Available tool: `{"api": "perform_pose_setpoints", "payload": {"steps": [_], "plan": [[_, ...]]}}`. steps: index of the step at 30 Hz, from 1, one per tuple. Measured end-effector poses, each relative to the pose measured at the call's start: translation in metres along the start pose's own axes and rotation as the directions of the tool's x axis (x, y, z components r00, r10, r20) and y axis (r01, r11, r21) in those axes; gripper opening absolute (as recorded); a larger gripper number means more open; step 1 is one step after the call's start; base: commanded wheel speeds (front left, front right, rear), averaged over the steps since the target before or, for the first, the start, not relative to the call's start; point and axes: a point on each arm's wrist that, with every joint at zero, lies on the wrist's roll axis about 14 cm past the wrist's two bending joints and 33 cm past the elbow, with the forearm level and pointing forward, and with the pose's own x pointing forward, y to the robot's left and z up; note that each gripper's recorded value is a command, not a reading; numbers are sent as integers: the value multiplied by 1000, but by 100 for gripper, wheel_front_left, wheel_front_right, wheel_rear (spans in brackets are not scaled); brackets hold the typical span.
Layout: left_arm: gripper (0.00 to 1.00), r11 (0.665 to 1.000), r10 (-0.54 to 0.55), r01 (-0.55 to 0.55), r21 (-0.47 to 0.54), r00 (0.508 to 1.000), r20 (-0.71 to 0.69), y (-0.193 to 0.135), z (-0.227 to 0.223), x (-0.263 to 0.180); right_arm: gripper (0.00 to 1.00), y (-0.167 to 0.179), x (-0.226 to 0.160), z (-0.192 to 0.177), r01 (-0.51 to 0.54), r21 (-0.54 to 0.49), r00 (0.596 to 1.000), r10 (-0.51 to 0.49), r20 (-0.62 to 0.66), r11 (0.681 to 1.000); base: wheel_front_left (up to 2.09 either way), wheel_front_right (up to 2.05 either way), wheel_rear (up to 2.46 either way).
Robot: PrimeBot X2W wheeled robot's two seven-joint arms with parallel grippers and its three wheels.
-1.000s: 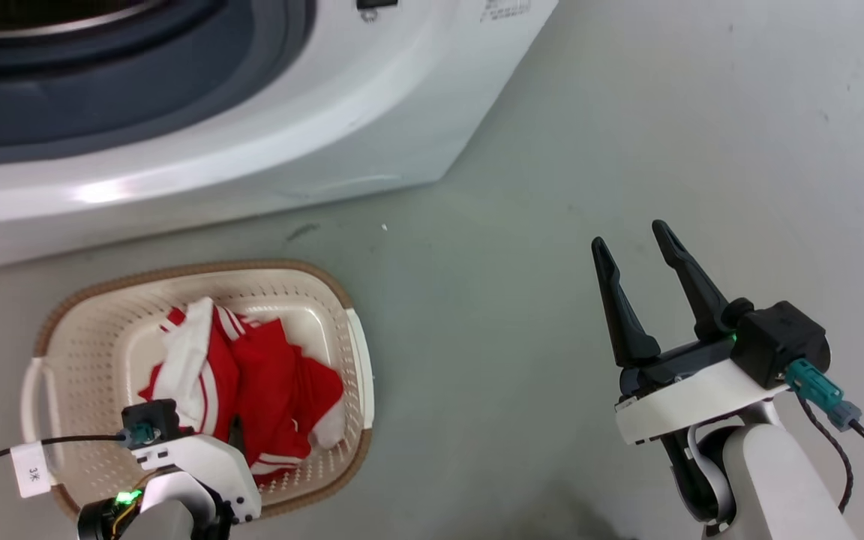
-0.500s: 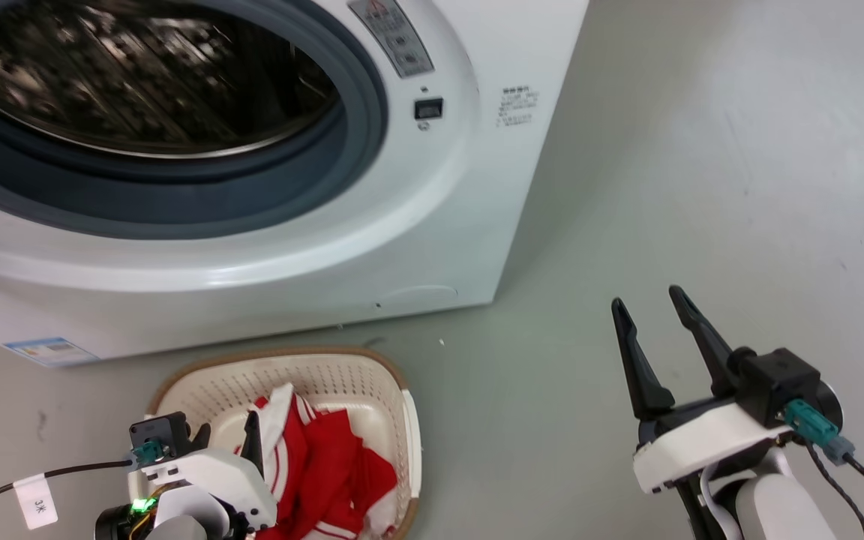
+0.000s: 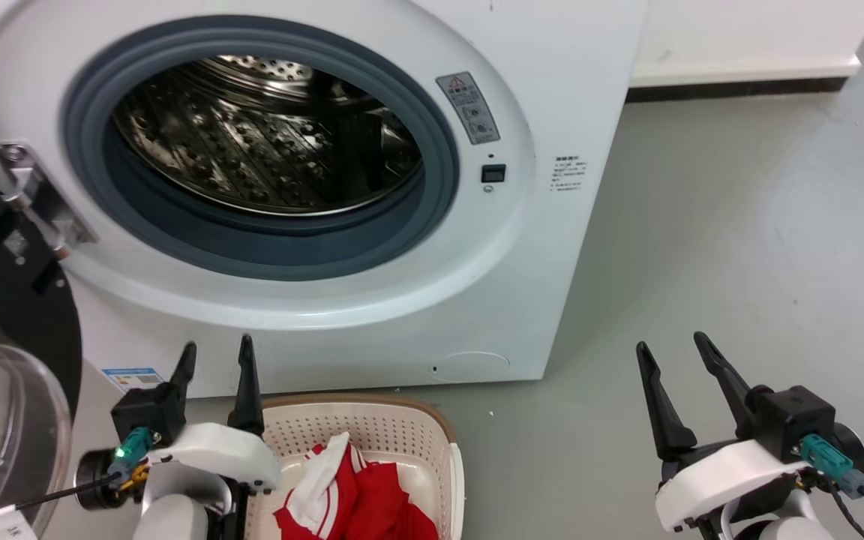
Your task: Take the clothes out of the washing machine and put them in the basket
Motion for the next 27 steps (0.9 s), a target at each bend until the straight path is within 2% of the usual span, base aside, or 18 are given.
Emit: {"api": "perform_pose_setpoints", "payload": {"steps": [4,9,14,27], "plan": [[100,998,-25,18,53,990,140,-6,44,-10,100,5,-3,5,-15,-13,1000,15,6,1000,0,0,0],[100,992,-64,36,123,971,229,-15,72,-26,100,6,-5,15,-15,-34,999,16,35,999,0,0,0],[100,984,-72,30,176,969,238,-16,78,-41,100,2,-12,20,-1,-76,999,4,44,997,0,0,0],[100,982,-47,14,188,984,171,-9,63,-61,100,4,-23,17,-3,-82,999,6,32,997,0,0,0]]}}
